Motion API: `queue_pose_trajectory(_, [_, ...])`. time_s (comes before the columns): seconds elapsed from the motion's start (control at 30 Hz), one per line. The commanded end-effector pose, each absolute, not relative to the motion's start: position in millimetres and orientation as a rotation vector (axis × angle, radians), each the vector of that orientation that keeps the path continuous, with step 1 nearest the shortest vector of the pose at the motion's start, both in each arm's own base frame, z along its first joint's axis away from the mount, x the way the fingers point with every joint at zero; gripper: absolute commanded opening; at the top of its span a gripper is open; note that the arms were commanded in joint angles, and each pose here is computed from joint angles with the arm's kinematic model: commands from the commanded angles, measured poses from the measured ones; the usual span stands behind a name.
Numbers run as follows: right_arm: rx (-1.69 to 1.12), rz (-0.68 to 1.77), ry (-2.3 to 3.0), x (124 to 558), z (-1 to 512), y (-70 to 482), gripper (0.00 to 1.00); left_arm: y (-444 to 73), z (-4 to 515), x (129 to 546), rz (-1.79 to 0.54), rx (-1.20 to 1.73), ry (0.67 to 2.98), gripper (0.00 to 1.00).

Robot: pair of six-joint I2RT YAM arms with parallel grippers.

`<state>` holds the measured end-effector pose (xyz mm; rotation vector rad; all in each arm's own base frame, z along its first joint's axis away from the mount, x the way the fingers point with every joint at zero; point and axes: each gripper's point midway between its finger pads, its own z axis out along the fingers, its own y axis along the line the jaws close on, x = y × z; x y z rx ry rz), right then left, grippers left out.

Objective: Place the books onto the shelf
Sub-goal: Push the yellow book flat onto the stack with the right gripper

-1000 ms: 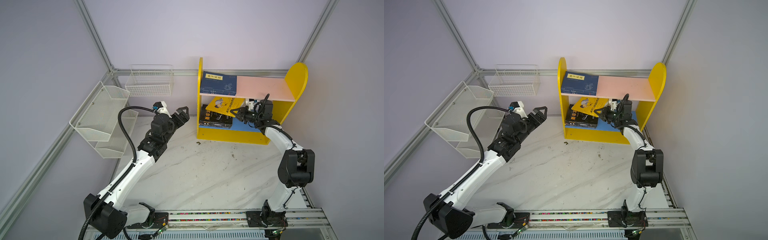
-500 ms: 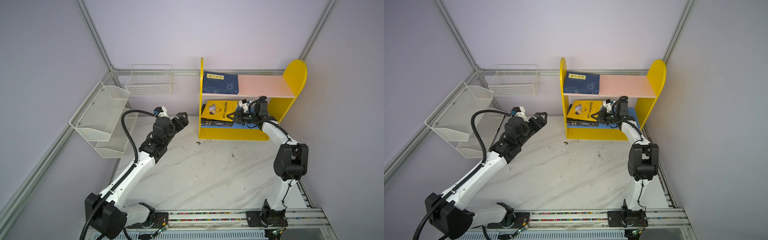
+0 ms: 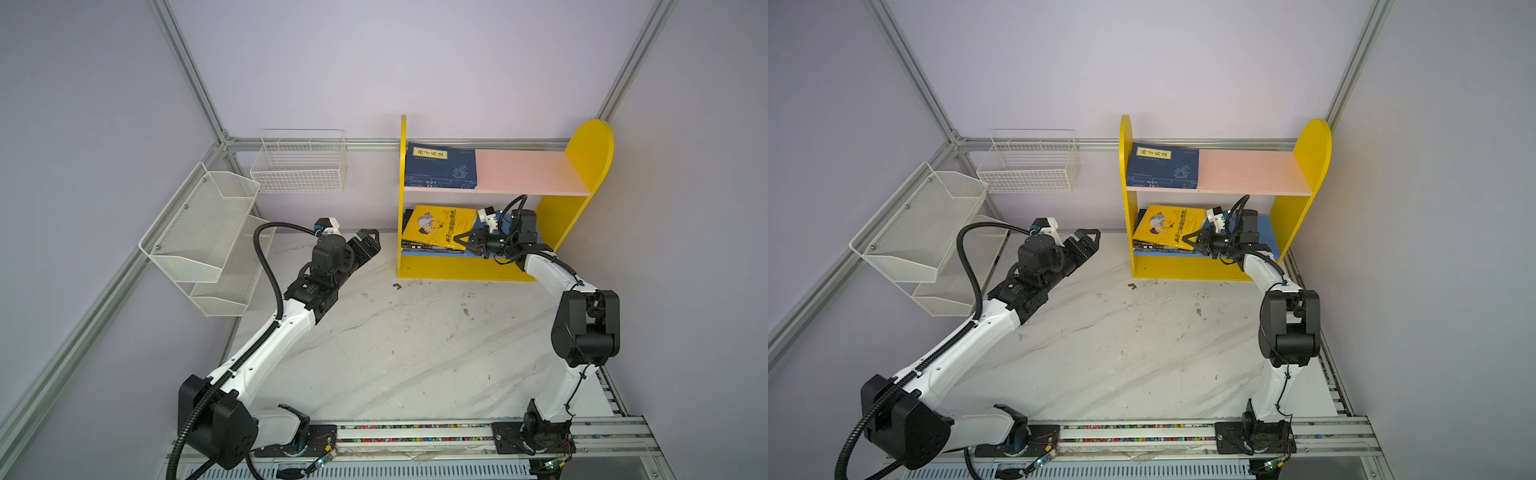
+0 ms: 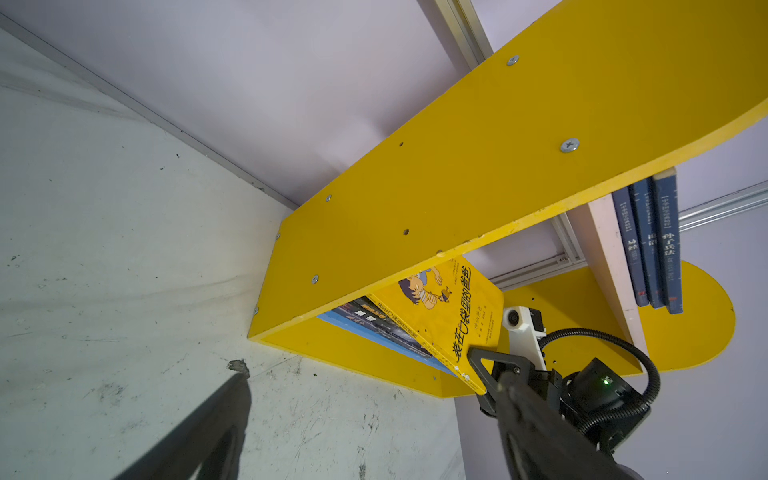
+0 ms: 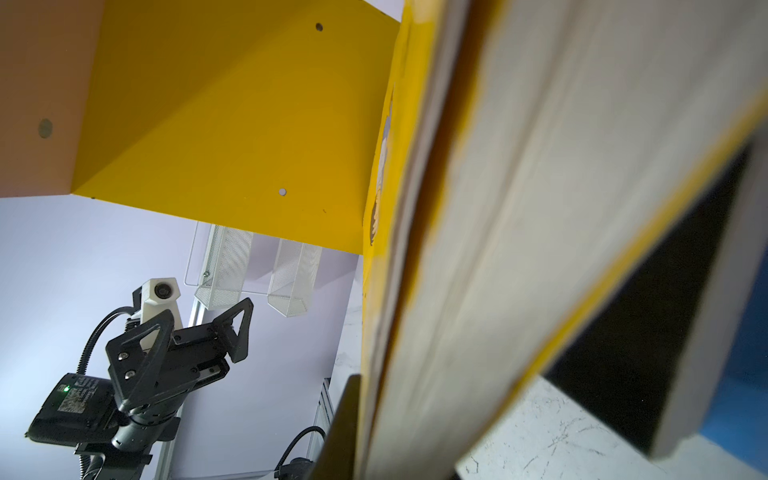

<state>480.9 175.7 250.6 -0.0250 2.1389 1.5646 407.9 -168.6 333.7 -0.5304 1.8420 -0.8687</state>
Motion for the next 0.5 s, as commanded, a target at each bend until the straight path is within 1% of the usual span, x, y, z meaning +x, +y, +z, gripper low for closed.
queue_pose_trajectory(0.0, [-0.091,1.597,2.116,491.1,245.5,185.9,0.09,-168.9,334.2,406.5,-0.906,-0.535,1.822,0.91])
queue_pose_trajectory(0.3, [-0.102,1.596,2.104,504.4,248.3,179.7,0.11,-164.0,326.1,400.2,-0.893,-0.558,1.836,0.91])
queue_pose_trajectory(0.47, [-0.129,1.648,2.108,511.7,242.9,183.3,0.08,-168.1,325.5,403.2,-0.910,-0.551,1.841,0.91])
